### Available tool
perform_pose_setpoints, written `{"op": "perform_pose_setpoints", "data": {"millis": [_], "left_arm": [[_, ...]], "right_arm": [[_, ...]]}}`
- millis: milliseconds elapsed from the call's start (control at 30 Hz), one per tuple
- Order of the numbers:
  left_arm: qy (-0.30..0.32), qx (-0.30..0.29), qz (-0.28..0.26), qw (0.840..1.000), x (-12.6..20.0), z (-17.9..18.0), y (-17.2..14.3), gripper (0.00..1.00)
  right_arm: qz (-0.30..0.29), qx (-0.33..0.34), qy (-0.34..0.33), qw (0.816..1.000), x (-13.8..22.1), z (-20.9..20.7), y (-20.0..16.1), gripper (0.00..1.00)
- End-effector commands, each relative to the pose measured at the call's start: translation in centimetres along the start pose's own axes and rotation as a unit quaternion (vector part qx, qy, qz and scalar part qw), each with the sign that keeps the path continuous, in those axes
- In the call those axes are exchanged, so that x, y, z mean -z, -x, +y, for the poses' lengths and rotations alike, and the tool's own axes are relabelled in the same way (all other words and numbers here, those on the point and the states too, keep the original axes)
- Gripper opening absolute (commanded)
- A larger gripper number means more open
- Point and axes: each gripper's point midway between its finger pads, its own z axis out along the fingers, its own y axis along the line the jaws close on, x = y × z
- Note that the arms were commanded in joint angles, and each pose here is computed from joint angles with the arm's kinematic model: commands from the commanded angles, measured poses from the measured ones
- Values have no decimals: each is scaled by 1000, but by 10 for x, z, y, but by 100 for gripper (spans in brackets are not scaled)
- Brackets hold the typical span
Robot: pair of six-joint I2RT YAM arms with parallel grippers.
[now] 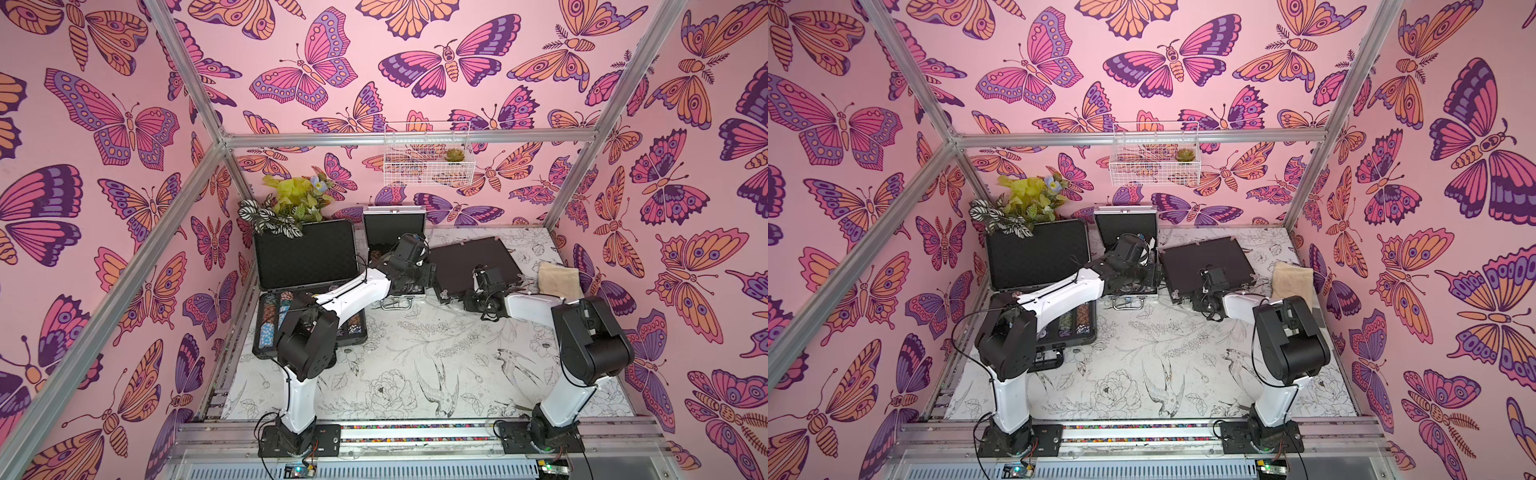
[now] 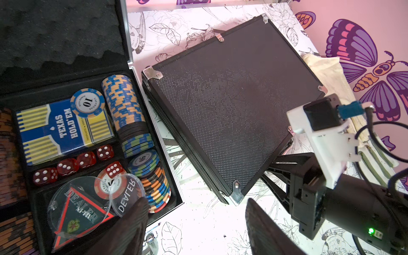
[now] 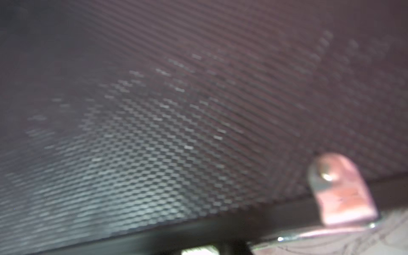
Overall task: Close the poker set cases
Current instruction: Move the poker set case to the center of the board.
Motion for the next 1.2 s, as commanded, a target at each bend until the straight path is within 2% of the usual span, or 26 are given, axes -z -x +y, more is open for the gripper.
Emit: {"op": "perform_pose_setpoints", "data": {"millis": [0, 133, 267, 400, 700, 933, 1067, 1167], "left_arm": [[-3, 5, -4, 1000, 3, 1, 4, 71], [1, 4, -3, 1000, 1, 4, 3, 71], [3, 3, -1, 1000, 1, 5, 0, 71], [4, 3, 1, 1000, 0, 6, -1, 71], [8, 3, 3, 1000, -3, 8, -2, 71], [18, 7, 6, 1000, -2, 19, -6, 71], [19, 10, 8, 1000, -3, 21, -7, 71], [20, 9, 8, 1000, -3, 21, -7, 71]], "right_arm": [[16, -40, -11, 999, -12, -6, -8, 8], [6, -64, -23, 998, -12, -11, -9, 4], [-9, -114, -45, 992, -10, -29, -4, 4], [-7, -149, -29, 988, -14, -38, 8, 4], [-8, -155, -28, 987, -29, -41, 43, 4], [2, -171, -44, 984, -35, -73, 59, 7], [13, -180, -44, 983, -36, -86, 64, 11], [16, -206, -15, 978, -39, -90, 69, 14]]}}
